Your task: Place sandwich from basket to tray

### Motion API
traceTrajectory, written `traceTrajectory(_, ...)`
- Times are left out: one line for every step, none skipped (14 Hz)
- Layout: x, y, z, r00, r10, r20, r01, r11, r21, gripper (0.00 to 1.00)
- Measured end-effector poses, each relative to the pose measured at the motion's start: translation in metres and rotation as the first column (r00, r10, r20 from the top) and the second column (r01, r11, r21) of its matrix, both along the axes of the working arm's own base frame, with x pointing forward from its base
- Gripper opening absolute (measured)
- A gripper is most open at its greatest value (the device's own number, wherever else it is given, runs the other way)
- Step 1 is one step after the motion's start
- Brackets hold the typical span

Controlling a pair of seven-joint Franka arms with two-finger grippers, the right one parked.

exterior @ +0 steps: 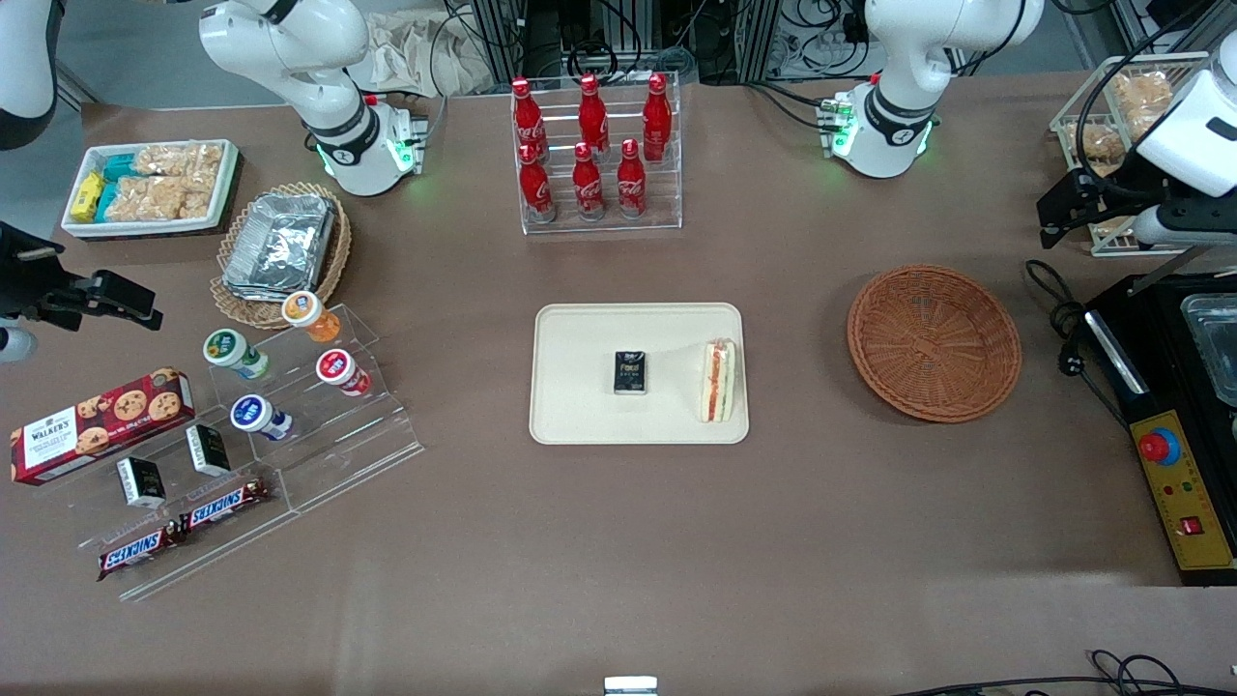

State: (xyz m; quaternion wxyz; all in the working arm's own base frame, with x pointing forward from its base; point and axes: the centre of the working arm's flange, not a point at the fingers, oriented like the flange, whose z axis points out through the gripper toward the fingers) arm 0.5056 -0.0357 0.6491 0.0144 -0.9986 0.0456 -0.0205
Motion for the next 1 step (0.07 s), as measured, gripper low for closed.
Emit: traceTrajectory(0.0000, -0.0007, 0.0005, 1.000, -0.004, 0.001, 0.004, 1.000, 0.000, 1.00)
